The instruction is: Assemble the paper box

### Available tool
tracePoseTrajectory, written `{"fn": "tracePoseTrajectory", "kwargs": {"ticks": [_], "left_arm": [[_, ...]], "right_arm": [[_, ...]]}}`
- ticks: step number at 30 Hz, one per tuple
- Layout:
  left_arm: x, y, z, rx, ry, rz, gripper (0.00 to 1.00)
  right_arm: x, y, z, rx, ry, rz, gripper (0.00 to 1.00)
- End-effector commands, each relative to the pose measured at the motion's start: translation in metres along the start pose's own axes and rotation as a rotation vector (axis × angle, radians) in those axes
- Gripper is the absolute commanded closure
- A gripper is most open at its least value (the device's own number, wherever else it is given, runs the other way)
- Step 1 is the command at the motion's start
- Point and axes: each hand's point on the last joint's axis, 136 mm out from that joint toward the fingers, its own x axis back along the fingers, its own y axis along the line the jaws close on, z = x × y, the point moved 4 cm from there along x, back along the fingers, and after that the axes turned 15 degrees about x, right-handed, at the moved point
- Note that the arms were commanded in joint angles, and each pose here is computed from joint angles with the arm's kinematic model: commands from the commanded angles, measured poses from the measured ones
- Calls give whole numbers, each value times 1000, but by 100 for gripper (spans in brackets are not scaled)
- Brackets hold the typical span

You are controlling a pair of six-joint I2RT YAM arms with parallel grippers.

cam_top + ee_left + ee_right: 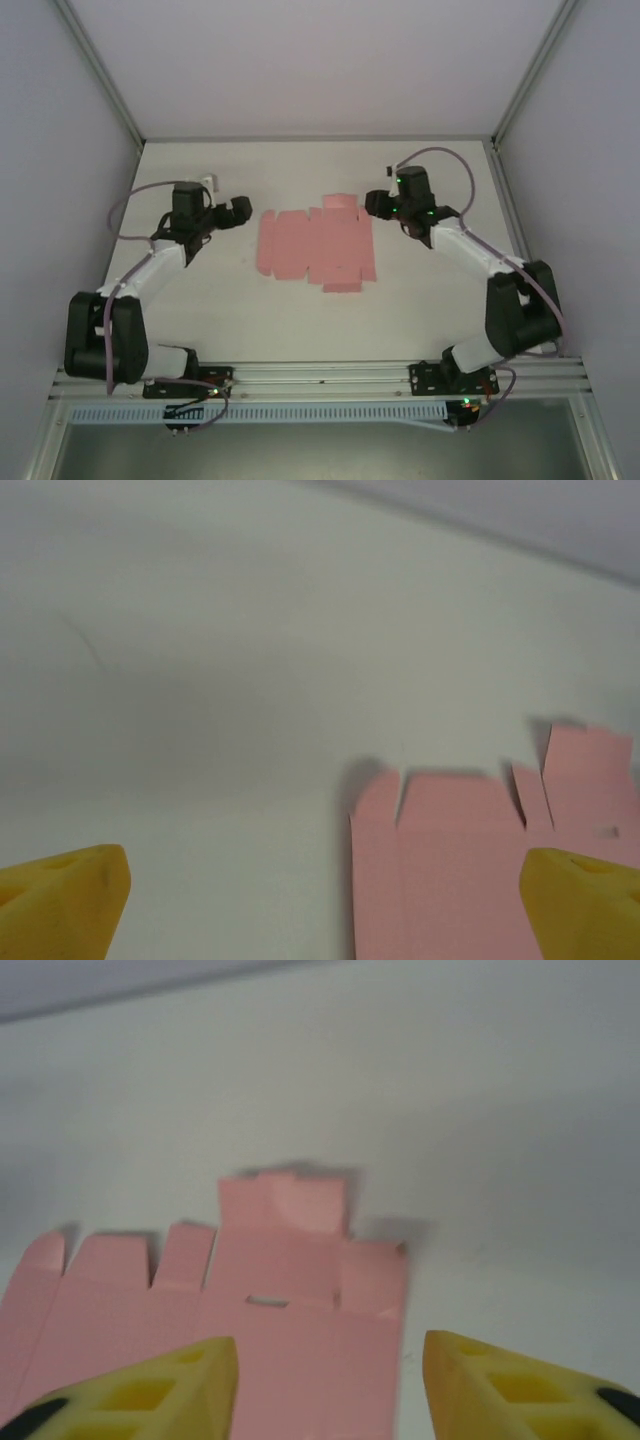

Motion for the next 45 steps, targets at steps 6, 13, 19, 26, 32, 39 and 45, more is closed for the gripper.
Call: {"fn": "tracePoseTrajectory", "kwargs": {"ticks": [6,13,19,26,32,39,45], "left_arm": [[-24,2,53,77,283,53,0],[-40,2,82,95,403,123,0],[-54,-11,100,103,497,207,2],[-69,-21,114,103,558,274,9],[-65,-42,115,102,570,410,24],[-64,-42,107,64,529,365,63],[-44,-60,87,-6,460,425,100]], "right_arm": [[-65,37,68,-139,318,-142,70],[-79,23,119,-155,437,-73,75],[-78,21,140,-173,445,-78,76],[-78,24,150,-179,437,-114,77],[-77,28,154,-178,428,-149,77],[-72,29,139,-169,364,-168,77],[-43,29,83,-160,198,-216,68]]}}
